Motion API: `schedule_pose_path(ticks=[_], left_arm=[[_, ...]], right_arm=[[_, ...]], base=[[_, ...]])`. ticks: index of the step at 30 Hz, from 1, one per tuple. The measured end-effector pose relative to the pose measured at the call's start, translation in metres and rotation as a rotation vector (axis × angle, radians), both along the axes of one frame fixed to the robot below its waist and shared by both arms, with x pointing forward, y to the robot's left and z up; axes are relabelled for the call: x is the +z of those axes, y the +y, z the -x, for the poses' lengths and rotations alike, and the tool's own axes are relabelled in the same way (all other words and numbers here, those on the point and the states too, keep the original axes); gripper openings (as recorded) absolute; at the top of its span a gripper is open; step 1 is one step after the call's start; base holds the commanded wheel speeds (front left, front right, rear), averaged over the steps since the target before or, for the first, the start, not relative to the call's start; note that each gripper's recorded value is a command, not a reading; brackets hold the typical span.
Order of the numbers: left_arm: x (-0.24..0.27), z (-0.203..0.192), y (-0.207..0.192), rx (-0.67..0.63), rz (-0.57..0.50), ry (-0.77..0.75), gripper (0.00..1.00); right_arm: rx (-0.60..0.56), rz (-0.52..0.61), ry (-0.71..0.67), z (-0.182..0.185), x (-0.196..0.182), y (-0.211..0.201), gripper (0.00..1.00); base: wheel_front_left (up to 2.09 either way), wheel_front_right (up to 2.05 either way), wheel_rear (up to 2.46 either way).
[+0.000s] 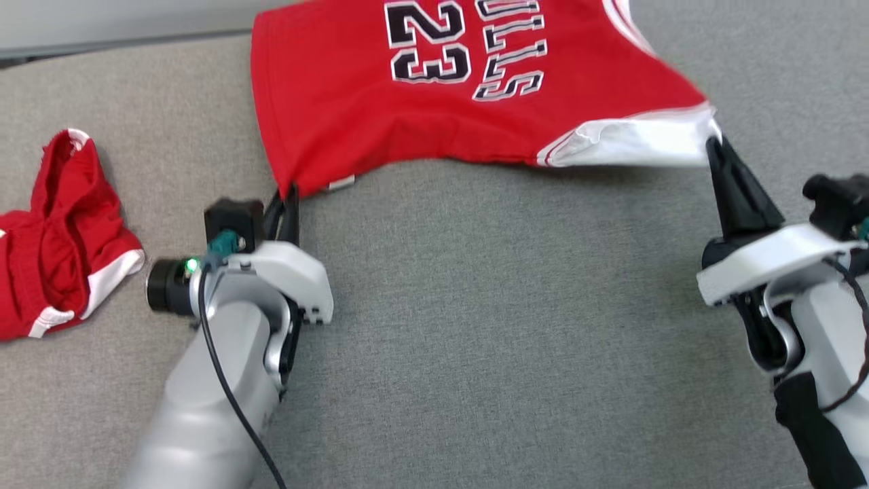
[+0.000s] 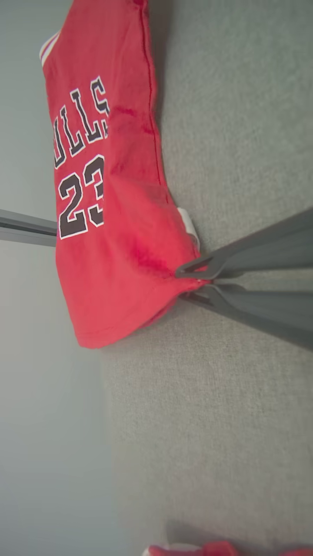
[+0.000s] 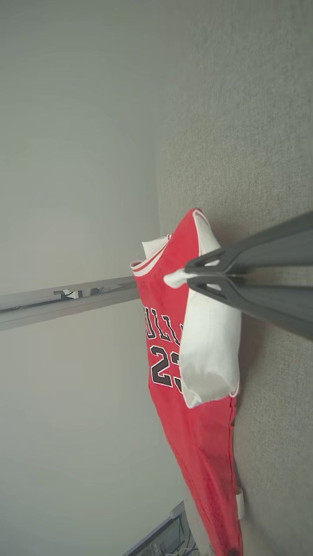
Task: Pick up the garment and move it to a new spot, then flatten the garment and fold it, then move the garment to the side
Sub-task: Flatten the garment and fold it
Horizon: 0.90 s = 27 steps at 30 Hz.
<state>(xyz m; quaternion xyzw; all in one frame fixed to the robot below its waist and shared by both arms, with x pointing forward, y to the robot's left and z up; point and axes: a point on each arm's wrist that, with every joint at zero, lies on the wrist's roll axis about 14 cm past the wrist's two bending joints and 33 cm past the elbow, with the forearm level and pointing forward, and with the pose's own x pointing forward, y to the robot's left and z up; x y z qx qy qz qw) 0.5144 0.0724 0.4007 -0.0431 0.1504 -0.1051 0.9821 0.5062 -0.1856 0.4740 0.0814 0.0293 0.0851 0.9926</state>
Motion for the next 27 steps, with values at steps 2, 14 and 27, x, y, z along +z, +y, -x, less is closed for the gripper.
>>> schedule_pose_path(ticks=[2, 14, 27], left_arm=[[-0.002, 0.011, 0.0, 0.001, 0.002, 0.012, 0.0], [0.012, 0.053, 0.007, 0.087, 0.158, 0.019, 0.0], [0.011, 0.115, 0.022, 0.107, 0.176, 0.002, 0.0]], right_arm=[[-0.024, -0.028, 0.007, 0.01, -0.001, -0.005, 0.0], [-0.049, -0.105, 0.019, 0.068, 0.003, -0.007, 0.0], [0.008, -0.083, 0.12, 0.14, -0.023, -0.013, 0.0]], base=[[0.0, 0.0, 0.0], [0.0, 0.0, 0.0], [0.0, 0.0, 0.0]])
